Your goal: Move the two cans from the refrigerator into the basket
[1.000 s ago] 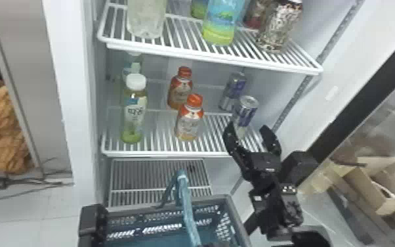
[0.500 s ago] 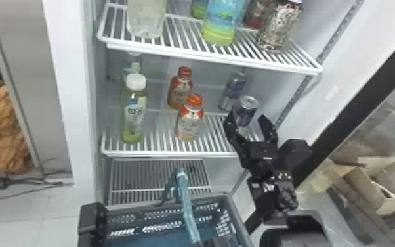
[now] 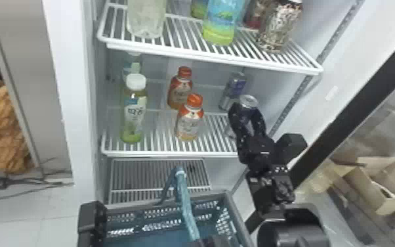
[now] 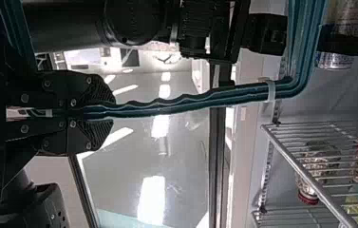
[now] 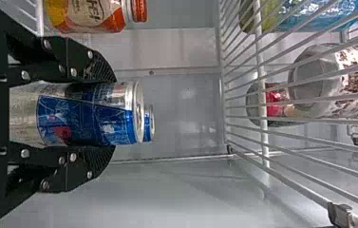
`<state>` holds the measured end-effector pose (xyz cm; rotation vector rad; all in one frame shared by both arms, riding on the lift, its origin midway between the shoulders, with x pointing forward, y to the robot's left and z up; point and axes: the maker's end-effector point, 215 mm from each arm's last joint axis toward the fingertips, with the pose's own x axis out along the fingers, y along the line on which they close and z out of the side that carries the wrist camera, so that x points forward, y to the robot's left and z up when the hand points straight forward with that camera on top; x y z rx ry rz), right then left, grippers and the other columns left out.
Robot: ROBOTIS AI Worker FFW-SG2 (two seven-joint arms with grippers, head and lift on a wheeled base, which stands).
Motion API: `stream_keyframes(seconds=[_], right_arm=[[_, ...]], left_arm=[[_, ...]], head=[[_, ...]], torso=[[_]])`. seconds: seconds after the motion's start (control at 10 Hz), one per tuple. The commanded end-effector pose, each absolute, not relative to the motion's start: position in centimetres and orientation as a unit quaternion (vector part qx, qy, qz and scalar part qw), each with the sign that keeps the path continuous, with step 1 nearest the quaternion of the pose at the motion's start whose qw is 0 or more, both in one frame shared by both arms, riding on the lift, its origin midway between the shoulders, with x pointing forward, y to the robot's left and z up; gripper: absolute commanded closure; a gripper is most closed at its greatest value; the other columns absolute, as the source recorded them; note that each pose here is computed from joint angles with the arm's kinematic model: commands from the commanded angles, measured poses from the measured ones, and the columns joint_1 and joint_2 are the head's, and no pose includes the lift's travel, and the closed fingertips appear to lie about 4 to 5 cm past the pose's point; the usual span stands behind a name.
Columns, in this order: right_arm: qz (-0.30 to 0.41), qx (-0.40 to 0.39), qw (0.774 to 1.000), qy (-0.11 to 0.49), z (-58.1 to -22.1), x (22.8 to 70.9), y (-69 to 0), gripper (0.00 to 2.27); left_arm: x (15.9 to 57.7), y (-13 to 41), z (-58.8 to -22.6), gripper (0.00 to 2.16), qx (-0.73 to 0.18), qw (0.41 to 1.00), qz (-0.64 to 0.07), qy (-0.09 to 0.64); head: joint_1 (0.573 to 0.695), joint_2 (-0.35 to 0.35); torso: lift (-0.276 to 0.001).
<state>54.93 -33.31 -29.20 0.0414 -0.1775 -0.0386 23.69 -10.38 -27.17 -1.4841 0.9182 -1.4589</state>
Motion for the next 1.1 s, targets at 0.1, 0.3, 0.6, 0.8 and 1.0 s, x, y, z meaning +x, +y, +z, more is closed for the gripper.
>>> stream_keyframes(seconds=[0.1,0.3,0.6,0.8,1.0], right_arm=[[-0.018,0.03,0.995,-0.097,-28.4,54.5,-33.2,0.87],[-0.01,0.046,0.993,-0.105,-26.9,53.1,-32.6,0.87],[0.008,0.055,0.993,-0.108,-23.6,50.2,-31.5,0.87],[0.024,0.057,0.994,-0.085,-22.5,47.9,-30.5,0.87],[0.041,0.063,0.996,-0.057,-22.4,46.3,-29.2,0.87]], left_arm=[[23.7,-10.4,-27.2,1.21,-0.592,0.42,-0.582,0.366],[23.7,-10.3,-27.1,1.21,-0.594,0.419,-0.582,0.365],[23.7,-10.3,-27.1,1.21,-0.595,0.418,-0.582,0.365],[23.7,-10.4,-27.2,1.21,-0.593,0.419,-0.581,0.366],[23.7,-10.4,-27.2,1.21,-0.593,0.419,-0.581,0.366]], head=[[0.695,-0.35],[0.695,-0.35],[0.695,-0.35],[0.695,-0.35],[0.695,-0.35]], torso=[[-0.266],[-0.266],[-0.266],[-0.266],[-0.266]])
